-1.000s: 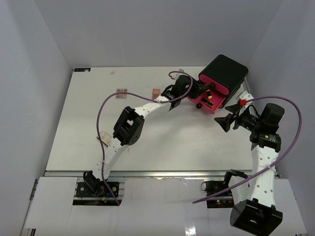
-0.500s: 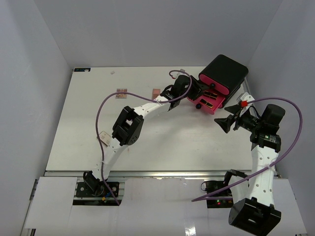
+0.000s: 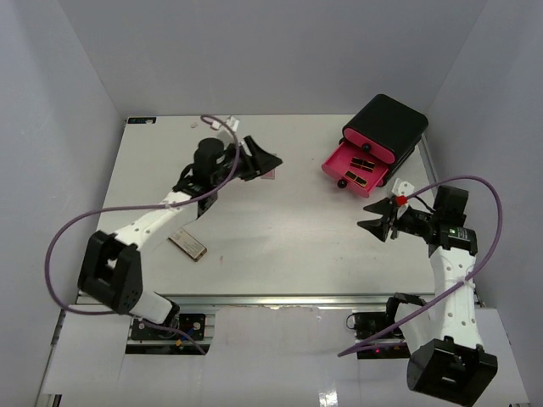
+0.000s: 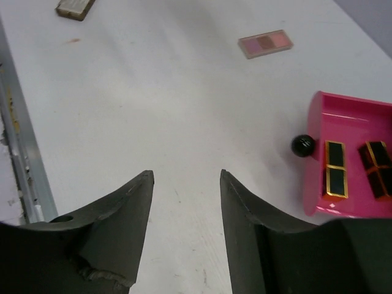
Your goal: Organize the makeup
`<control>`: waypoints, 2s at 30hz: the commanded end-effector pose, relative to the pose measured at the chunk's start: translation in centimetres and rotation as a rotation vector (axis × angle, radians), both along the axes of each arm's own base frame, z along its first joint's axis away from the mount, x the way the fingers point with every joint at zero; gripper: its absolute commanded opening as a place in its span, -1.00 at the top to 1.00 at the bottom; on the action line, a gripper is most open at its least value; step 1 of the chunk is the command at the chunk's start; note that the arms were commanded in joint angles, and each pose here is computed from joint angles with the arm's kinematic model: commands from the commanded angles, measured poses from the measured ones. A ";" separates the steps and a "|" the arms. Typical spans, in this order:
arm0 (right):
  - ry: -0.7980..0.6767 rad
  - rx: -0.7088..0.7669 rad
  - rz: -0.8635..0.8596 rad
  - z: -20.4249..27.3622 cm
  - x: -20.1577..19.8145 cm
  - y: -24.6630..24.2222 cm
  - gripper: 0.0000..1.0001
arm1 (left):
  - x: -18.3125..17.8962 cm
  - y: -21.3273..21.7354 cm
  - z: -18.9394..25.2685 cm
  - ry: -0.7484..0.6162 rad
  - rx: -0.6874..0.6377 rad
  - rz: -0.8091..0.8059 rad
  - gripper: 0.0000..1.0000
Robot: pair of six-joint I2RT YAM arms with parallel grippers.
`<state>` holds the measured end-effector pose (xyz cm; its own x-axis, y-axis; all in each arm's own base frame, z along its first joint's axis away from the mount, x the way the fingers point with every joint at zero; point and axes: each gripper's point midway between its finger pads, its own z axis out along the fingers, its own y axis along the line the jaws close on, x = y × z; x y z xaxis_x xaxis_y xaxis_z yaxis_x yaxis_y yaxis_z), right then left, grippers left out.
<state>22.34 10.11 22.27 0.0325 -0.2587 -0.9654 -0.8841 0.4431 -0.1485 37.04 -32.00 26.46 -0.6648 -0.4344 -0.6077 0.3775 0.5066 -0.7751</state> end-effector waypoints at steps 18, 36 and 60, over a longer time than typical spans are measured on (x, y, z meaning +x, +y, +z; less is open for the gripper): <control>0.124 -0.822 -0.435 -12.7 12.8 5.0 0.35 | -8.2 11.3 -0.6 -0.417 0.458 -0.025 -0.96; -0.044 -0.898 -0.831 -14.0 18.0 2.0 -0.35 | -8.7 11.9 0.2 -0.456 0.460 0.001 -0.96; -0.018 -0.723 -0.927 -8.7 25.1 -3.0 -0.59 | -8.5 11.6 -0.8 -0.430 0.468 -0.016 -0.96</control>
